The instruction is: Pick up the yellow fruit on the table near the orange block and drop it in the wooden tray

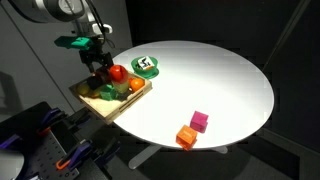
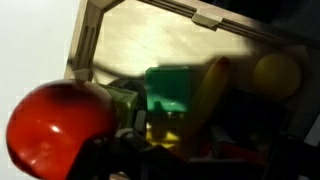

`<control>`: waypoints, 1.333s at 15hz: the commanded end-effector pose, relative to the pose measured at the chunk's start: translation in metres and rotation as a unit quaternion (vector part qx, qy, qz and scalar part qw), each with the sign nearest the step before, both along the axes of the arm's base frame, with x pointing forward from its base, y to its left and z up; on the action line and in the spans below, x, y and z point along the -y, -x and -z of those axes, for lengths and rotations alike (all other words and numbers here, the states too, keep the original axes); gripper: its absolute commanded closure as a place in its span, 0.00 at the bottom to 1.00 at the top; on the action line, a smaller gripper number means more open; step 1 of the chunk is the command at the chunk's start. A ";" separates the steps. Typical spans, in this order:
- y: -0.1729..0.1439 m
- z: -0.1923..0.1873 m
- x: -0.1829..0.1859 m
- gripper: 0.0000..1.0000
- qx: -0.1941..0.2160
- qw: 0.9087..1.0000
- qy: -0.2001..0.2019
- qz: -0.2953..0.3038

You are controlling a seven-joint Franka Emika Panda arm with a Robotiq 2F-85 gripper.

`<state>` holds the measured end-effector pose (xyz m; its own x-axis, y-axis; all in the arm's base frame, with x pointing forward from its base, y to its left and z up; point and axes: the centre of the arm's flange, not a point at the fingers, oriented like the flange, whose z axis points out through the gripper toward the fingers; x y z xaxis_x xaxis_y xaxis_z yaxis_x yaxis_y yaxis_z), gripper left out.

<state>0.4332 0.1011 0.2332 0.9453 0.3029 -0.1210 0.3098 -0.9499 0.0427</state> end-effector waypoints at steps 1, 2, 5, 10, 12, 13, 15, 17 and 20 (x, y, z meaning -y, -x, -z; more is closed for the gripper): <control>-0.007 -0.021 0.006 0.00 0.019 1.000 -0.010 0.014; -0.009 -0.025 0.009 0.00 0.024 0.999 -0.015 0.015; -0.012 -0.037 0.014 0.00 0.035 0.999 -0.031 0.026; -0.015 -0.059 0.018 0.00 0.062 0.996 -0.062 0.026; -0.015 -0.069 0.019 0.00 0.074 0.994 -0.071 0.027; -0.015 -0.075 0.021 0.00 0.079 0.994 -0.073 0.030; -0.013 -0.086 0.025 0.00 0.088 0.993 -0.068 0.042; -0.011 -0.100 0.033 0.00 0.097 0.992 -0.066 0.053; -0.007 -0.118 0.045 0.00 0.107 0.990 -0.054 0.079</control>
